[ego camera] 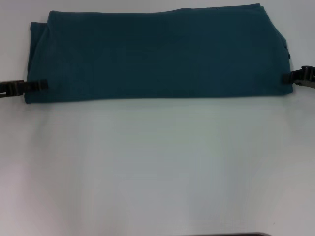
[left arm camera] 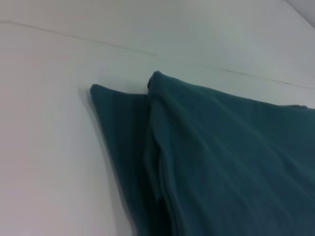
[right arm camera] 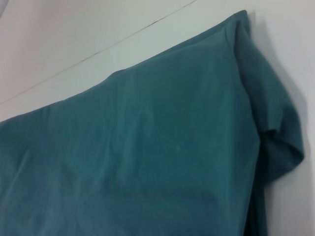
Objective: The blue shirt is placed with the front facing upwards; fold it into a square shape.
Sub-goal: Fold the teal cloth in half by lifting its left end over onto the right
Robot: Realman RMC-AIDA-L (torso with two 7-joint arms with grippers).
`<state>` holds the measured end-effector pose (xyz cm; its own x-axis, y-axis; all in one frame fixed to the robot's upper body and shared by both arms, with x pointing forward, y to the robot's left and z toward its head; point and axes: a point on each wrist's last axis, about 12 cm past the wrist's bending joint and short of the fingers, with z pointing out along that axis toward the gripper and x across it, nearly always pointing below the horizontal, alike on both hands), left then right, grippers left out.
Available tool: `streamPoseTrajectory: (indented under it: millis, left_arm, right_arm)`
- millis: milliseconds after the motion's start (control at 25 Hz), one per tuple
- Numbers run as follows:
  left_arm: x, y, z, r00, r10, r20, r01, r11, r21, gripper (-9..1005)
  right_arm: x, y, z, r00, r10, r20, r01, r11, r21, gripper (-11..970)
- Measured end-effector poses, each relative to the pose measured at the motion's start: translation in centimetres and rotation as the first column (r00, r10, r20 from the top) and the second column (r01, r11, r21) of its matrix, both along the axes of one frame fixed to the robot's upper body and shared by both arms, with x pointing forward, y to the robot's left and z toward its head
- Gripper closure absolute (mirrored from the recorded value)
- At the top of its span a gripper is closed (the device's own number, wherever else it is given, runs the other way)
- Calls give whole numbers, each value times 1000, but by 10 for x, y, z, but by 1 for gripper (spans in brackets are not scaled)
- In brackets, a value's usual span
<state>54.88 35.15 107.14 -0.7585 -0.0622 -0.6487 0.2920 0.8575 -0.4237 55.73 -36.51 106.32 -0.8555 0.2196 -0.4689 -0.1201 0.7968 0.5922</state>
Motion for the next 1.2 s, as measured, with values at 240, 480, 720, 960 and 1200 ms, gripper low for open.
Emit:
streamPoseTrajectory:
  millis: [240, 480, 720, 960, 1200]
  left_arm:
    - [1, 0, -1, 1000, -6, -16, 6, 1000, 10, 218]
    - [1, -1, 0, 1000, -8, -11, 8, 1000, 13, 222]
    - [7, -1, 0, 1000, 14, 0, -14, 1000, 27, 258]
    - [9, -3, -1, 1000, -1, -8, 1, 999, 41, 451]
    - [9, -4, -1, 1000, -3, -8, 4, 999, 42, 646]
  right_arm:
    - [0, 0, 0, 1000, 0, -1, 0, 1000, -2, 947]
    - [0, 0, 0, 1000, -1, -1, 1, 1000, -5, 947]
    - [0, 0, 0, 1000, -1, 0, 1, 1000, -5, 948]
    - [0, 0, 0, 1000, -1, 1, 1, 1000, -6, 948]
    - [0, 0, 0, 1000, -1, 2, 1, 1000, -4, 948]
